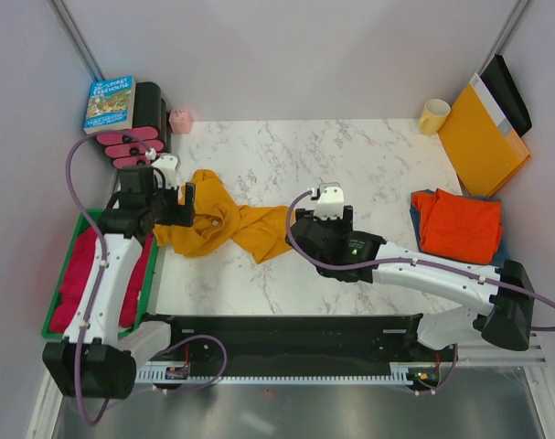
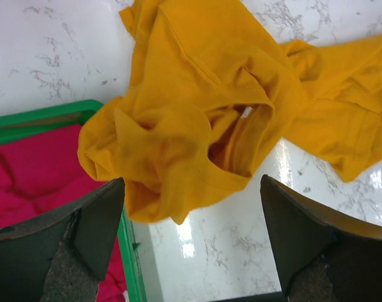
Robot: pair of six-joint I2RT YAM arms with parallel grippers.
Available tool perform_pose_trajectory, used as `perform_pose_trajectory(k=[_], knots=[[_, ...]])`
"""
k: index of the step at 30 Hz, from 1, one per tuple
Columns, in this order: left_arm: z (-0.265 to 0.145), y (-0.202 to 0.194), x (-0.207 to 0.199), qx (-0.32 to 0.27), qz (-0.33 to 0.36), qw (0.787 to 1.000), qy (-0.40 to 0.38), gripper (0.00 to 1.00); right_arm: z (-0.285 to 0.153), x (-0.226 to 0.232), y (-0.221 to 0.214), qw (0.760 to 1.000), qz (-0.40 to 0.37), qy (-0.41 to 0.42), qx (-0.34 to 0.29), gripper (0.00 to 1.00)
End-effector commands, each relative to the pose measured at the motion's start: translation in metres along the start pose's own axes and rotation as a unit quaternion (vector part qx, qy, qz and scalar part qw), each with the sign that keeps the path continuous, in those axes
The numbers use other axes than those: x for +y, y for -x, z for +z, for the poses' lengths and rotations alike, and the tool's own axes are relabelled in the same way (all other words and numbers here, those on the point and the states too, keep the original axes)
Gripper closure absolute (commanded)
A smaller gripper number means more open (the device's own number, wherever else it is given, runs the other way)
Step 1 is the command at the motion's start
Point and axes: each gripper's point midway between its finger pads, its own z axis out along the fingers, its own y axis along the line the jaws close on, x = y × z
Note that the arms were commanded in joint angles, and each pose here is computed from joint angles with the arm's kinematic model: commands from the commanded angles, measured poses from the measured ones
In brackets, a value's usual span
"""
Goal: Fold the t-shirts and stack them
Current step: Flatten out the tshirt
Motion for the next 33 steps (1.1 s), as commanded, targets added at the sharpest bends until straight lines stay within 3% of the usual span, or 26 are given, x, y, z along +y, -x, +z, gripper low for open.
perform_pose_trajectory(k=[1, 6, 13, 18, 28, 33], knots=[[0.026, 0.044, 0.025, -0.027, -0.006, 0.999, 0.041, 0.11, -0.002, -0.007, 0.003, 1.0, 0.009, -0.011, -0.01, 0.21], [0.051, 0.061, 0.025, -0.022, -0.029, 0.999, 0.027, 0.44, -0.002, -0.014, -0.003, 1.0, 0.013, -0.016, -0.009, 0.21], [0.086, 0.055, 0.03, 0.021, -0.032, 0.999, 0.03, 0.42, 0.002, -0.014, -0.006, 1.0, -0.013, -0.026, -0.008, 0.21], [0.087, 0.051, 0.029, 0.026, -0.03, 0.999, 0.027, 0.66, 0.009, -0.008, -0.009, 0.999, -0.027, -0.032, -0.004, 0.21], [0.067, 0.037, 0.022, 0.034, -0.019, 0.999, 0.013, 0.65, 0.018, 0.005, -0.012, 0.999, -0.034, -0.022, 0.003, 0.21], [0.064, 0.008, 0.015, 0.071, -0.018, 0.997, 0.0, 0.52, 0.02, 0.007, -0.017, 0.999, -0.037, -0.021, 0.009, 0.21]])
